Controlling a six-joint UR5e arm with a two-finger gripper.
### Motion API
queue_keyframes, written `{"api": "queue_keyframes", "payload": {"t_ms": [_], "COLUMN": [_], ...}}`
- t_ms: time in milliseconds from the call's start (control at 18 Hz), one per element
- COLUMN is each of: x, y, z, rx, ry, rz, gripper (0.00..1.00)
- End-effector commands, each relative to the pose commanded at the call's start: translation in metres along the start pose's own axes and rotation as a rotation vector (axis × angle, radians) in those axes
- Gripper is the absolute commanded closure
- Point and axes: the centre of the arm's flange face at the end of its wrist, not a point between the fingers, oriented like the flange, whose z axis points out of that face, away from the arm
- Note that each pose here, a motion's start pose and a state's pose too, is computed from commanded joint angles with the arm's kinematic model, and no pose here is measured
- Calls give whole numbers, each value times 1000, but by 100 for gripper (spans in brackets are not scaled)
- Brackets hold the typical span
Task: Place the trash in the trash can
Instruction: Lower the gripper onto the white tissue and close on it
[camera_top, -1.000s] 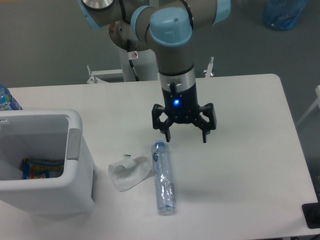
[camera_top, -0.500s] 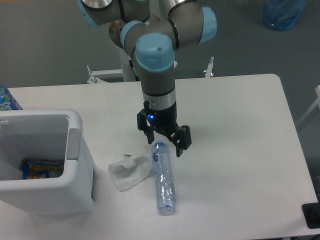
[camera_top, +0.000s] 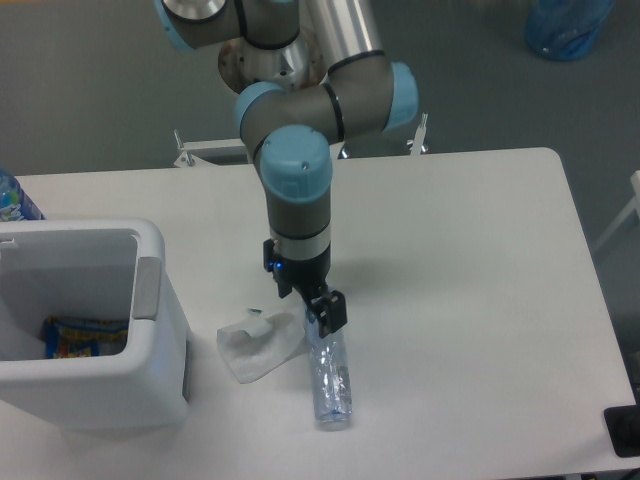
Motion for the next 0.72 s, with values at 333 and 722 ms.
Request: {"api": "queue_keyframes", "payload": {"t_ms": [333, 722], "x": [20, 31], "y": [-26, -36], "z": [33, 49], "rx": [-12, -23], "ry": [54, 82], "rz": [-3, -16], "gripper": [0, 0]}}
